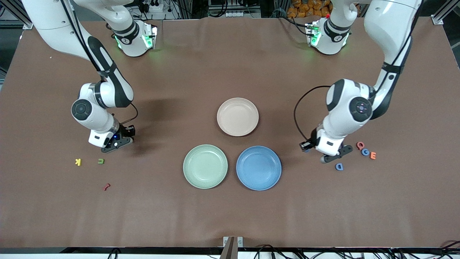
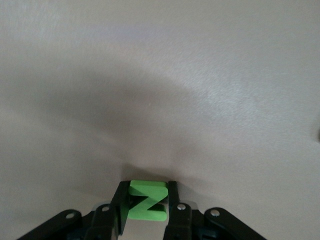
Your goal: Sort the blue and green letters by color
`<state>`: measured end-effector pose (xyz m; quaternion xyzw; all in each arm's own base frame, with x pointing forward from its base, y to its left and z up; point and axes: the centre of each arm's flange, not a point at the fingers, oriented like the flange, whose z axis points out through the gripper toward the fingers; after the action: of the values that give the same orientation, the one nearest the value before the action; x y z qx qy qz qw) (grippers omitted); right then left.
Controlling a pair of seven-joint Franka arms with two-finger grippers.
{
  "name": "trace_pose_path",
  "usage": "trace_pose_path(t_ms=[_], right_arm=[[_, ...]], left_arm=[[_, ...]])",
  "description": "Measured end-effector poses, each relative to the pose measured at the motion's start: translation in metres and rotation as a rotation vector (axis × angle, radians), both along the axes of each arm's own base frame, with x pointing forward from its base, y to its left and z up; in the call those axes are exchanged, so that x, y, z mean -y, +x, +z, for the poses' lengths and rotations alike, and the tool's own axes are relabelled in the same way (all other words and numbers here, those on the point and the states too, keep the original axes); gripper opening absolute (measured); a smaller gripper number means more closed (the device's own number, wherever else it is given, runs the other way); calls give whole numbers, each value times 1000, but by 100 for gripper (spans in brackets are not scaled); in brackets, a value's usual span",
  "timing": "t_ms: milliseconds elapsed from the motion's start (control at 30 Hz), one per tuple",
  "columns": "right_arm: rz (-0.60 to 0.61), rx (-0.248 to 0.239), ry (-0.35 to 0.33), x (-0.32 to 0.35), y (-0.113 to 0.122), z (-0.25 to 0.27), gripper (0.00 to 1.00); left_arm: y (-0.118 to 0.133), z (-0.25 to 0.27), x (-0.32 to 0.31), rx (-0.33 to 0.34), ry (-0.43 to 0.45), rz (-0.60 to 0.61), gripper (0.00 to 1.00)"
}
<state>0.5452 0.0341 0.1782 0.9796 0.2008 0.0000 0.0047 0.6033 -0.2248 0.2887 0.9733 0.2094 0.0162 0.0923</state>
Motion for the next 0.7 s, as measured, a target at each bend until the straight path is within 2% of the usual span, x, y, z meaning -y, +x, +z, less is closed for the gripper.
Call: trace_pose_path(t_ms=[133, 333, 467, 700], right_arm=[[-62, 29, 8, -13, 13, 12, 35], [-178, 13, 15, -60, 40, 46, 35], [-246, 23, 24, -97, 54, 73, 35], [-344, 36, 123, -162, 63, 97, 35]], left_arm=[[8, 5, 42, 15, -31, 22, 29], [19, -6, 91, 29, -70, 27, 29], [25, -18, 109, 68, -100, 24, 29], [19, -46, 137, 143, -149, 11, 29]])
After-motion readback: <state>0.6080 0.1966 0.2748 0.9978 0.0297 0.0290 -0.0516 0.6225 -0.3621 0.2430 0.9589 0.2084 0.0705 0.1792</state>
